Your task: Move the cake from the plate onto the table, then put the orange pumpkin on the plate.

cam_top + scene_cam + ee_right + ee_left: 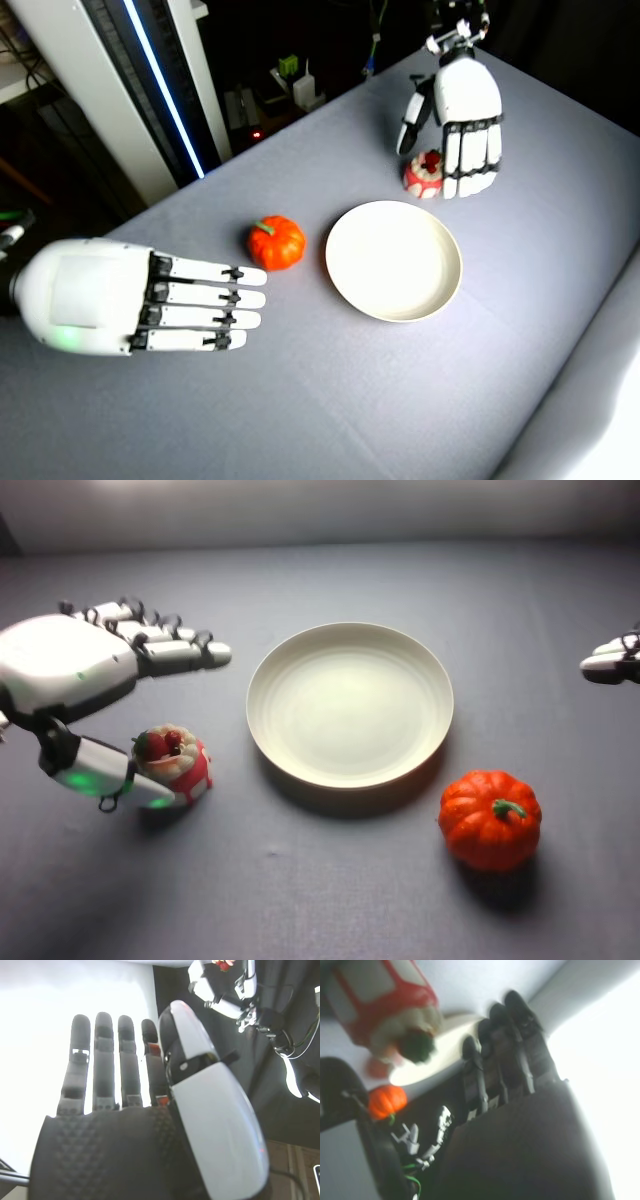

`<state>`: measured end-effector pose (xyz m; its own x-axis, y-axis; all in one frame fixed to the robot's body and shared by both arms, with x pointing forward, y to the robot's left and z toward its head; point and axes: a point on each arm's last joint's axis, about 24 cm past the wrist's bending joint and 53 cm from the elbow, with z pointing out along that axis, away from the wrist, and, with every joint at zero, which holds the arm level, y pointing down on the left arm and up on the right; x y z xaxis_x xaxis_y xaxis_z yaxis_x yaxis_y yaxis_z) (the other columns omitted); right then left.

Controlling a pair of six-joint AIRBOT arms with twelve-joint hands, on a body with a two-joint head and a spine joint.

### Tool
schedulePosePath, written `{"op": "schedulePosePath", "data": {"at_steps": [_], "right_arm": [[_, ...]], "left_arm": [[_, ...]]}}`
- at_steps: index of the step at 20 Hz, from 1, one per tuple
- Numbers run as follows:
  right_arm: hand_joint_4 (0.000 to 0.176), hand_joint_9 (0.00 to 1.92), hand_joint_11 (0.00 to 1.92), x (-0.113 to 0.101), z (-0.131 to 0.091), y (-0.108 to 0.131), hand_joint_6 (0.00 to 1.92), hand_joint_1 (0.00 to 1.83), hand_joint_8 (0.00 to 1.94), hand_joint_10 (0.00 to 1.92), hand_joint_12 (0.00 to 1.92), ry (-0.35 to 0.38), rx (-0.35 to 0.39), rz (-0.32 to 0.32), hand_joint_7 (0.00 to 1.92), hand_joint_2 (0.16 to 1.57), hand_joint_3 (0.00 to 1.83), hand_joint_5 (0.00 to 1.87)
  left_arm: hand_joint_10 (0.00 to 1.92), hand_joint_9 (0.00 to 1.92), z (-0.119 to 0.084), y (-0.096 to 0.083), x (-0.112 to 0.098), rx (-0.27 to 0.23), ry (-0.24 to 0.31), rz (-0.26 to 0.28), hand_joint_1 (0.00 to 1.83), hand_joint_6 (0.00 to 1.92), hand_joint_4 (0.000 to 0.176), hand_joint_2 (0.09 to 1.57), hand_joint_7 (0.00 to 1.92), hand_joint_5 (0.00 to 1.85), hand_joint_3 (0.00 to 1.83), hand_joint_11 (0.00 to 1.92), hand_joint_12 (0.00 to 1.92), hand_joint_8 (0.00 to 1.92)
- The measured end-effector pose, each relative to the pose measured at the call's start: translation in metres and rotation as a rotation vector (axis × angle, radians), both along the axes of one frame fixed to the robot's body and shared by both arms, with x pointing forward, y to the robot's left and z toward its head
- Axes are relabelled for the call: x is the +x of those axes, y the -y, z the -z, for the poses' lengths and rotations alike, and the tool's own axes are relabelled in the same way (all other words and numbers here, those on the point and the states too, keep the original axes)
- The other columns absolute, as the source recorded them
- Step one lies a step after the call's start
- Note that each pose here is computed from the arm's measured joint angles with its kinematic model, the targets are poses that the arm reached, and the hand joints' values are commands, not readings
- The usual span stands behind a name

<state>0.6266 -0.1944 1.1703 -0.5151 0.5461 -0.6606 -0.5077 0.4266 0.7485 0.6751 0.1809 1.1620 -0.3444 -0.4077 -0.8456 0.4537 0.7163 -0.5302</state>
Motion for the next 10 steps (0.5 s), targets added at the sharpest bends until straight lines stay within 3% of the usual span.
{"op": "schedulePosePath", "data": {"at_steps": [1, 2, 3, 4, 5, 6, 7, 8, 9, 10], "right_arm": [[0.000, 0.32, 0.05, -0.003, -0.006, -0.006, 0.00, 1.00, 0.00, 0.00, 0.85, 0.015, 0.011, -0.026, 0.37, 1.32, 0.00, 0.40], [0.000, 0.40, 0.16, -0.006, -0.012, -0.013, 0.00, 0.95, 0.00, 0.01, 0.80, 0.028, 0.016, -0.055, 0.39, 1.30, 0.00, 0.41], [0.000, 0.45, 0.22, -0.009, -0.015, -0.020, 0.00, 0.99, 0.01, 0.02, 0.81, 0.038, 0.012, -0.079, 0.41, 1.25, 0.00, 0.43], [0.000, 0.45, 0.19, -0.014, -0.018, -0.031, 0.00, 0.90, 0.00, 0.01, 0.79, 0.053, -0.001, -0.117, 0.41, 1.23, 0.00, 0.43], [0.000, 0.42, 0.16, -0.016, -0.020, -0.037, 0.00, 0.87, 0.00, 0.00, 0.75, 0.067, -0.013, -0.143, 0.39, 1.20, 0.00, 0.41], [0.000, 0.38, 0.08, -0.019, -0.022, -0.048, 0.00, 0.85, 0.01, 0.01, 0.89, 0.085, -0.029, -0.178, 0.36, 1.12, 0.00, 0.39], [0.000, 0.38, 0.08, -0.020, -0.022, -0.054, 0.00, 0.85, 0.01, 0.01, 0.89, 0.088, -0.042, -0.192, 0.36, 1.12, 0.00, 0.39], [0.001, 0.36, 0.00, -0.020, -0.020, -0.065, 0.00, 0.90, 0.00, 0.00, 1.17, 0.088, -0.056, -0.221, 0.35, 1.00, 0.00, 0.38], [0.022, 0.37, 0.00, -0.020, -0.017, -0.074, 0.00, 0.89, 0.00, 0.01, 1.20, 0.084, -0.069, -0.247, 0.34, 0.95, 0.00, 0.37], [0.022, 0.37, 0.00, -0.021, -0.013, -0.080, 0.00, 0.89, 0.00, 0.01, 1.20, 0.080, -0.087, -0.266, 0.34, 0.95, 0.00, 0.37]], "left_arm": [[0.00, 0.13, -0.006, -0.001, -0.004, -0.008, 0.015, 0.005, 0.81, 0.00, 0.138, 0.79, 0.10, 0.12, 0.00, 0.00, 0.58, 0.00], [0.00, 0.14, -0.013, -0.002, -0.011, -0.022, 0.034, 0.013, 0.74, 0.00, 0.174, 0.79, 0.02, 0.04, 0.00, 0.00, 0.74, 0.00], [0.01, 0.09, -0.018, -0.004, -0.015, -0.034, 0.047, 0.015, 0.78, 0.00, 0.176, 0.79, 0.02, 0.03, 0.00, 0.00, 0.60, 0.00], [0.00, 0.14, -0.026, -0.005, -0.020, -0.058, 0.067, 0.017, 0.77, 0.00, 0.176, 0.78, 0.06, 0.04, 0.00, 0.00, 0.64, 0.00], [0.01, 0.12, -0.031, -0.007, -0.024, -0.077, 0.084, 0.017, 0.78, 0.00, 0.176, 0.79, 0.05, 0.04, 0.00, 0.00, 0.55, 0.00], [0.01, 0.08, -0.039, -0.008, -0.029, -0.105, 0.107, 0.019, 0.72, 0.00, 0.176, 0.78, 0.05, 0.04, 0.00, 0.00, 0.43, 0.00], [0.01, 0.08, -0.043, -0.008, -0.032, -0.115, 0.117, 0.022, 0.72, 0.00, 0.176, 0.78, 0.05, 0.04, 0.00, 0.00, 0.43, 0.00], [0.01, 0.07, -0.046, -0.010, -0.038, -0.142, 0.129, 0.021, 0.67, 0.00, 0.167, 0.79, 0.05, 0.05, 0.00, 0.00, 0.41, 0.00], [0.00, 0.07, -0.046, -0.012, -0.043, -0.163, 0.134, 0.018, 0.71, 0.00, 0.144, 0.78, 0.05, 0.06, 0.00, 0.00, 0.39, 0.00], [0.00, 0.07, -0.043, -0.014, -0.046, -0.172, 0.130, 0.013, 0.71, 0.00, 0.144, 0.78, 0.05, 0.06, 0.00, 0.00, 0.39, 0.00]]}}
